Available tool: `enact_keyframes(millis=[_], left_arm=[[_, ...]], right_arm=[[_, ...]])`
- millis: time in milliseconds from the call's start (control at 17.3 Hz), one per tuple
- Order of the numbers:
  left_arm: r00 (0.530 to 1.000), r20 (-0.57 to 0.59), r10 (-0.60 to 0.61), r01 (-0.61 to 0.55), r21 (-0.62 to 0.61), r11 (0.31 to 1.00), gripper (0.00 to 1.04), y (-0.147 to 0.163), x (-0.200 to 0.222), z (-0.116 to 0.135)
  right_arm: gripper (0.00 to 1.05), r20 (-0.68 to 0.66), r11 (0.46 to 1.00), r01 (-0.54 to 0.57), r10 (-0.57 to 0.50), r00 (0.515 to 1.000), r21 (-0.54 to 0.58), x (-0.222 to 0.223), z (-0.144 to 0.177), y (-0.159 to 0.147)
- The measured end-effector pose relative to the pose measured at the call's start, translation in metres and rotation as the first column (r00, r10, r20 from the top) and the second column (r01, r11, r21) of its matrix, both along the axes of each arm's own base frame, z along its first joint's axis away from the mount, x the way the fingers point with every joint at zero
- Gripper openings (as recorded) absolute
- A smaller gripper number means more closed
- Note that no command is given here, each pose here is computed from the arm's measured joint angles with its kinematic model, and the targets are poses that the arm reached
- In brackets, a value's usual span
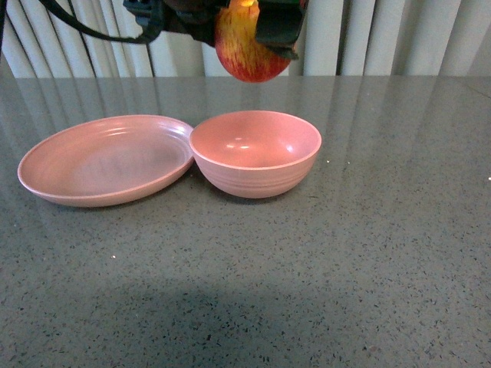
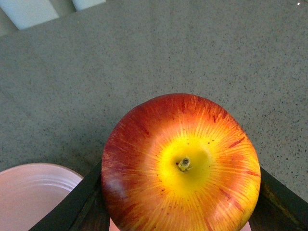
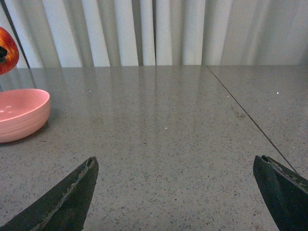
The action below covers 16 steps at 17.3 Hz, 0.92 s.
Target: Move apple from plate to bowl
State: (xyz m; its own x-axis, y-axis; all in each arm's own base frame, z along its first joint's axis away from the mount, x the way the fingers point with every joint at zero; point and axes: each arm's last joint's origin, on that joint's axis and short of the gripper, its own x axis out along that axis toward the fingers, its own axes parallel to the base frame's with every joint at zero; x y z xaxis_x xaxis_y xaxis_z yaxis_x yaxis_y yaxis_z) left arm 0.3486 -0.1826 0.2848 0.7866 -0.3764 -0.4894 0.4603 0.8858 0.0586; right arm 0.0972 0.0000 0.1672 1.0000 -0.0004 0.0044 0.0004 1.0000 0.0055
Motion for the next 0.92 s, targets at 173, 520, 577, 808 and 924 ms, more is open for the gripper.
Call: enact_keyframes(millis=[173, 520, 577, 808, 924], left_arm=[[0.999, -0.037, 0.004, -0.004, -0.001, 1.000, 0.68, -0.005, 0.001, -0.017], [0.994, -0.110, 0.014, -0.013, 0.010, 1.000, 0.68, -0.008, 0.007, -0.048], [0.993, -0.114, 0.015, -0.014, 0.011, 1.000, 0.68, -0.008, 0.008, -0.050], [0.989, -0.144, 0.031, -0.030, 0.007, 1.000, 0.68, -0.007, 0.012, -0.059], [0.987, -0.157, 0.039, -0.039, 0.002, 0.999, 0.68, -0.004, 0.014, -0.062]], right_arm=[[0.98, 0.000, 1.000, 0.000, 0.000, 1.000, 0.000, 0.000, 0.000, 0.000], [0.98, 0.000, 1.000, 0.000, 0.000, 1.000, 0.000, 0.000, 0.000, 0.000], [0.98, 0.000, 1.000, 0.000, 0.000, 1.000, 0.000, 0.000, 0.000, 0.000], [0.98, 0.000, 1.000, 0.000, 0.000, 1.000, 0.000, 0.000, 0.000, 0.000], [0.98, 0.000, 1.000, 0.000, 0.000, 1.000, 0.000, 0.000, 0.000, 0.000]])
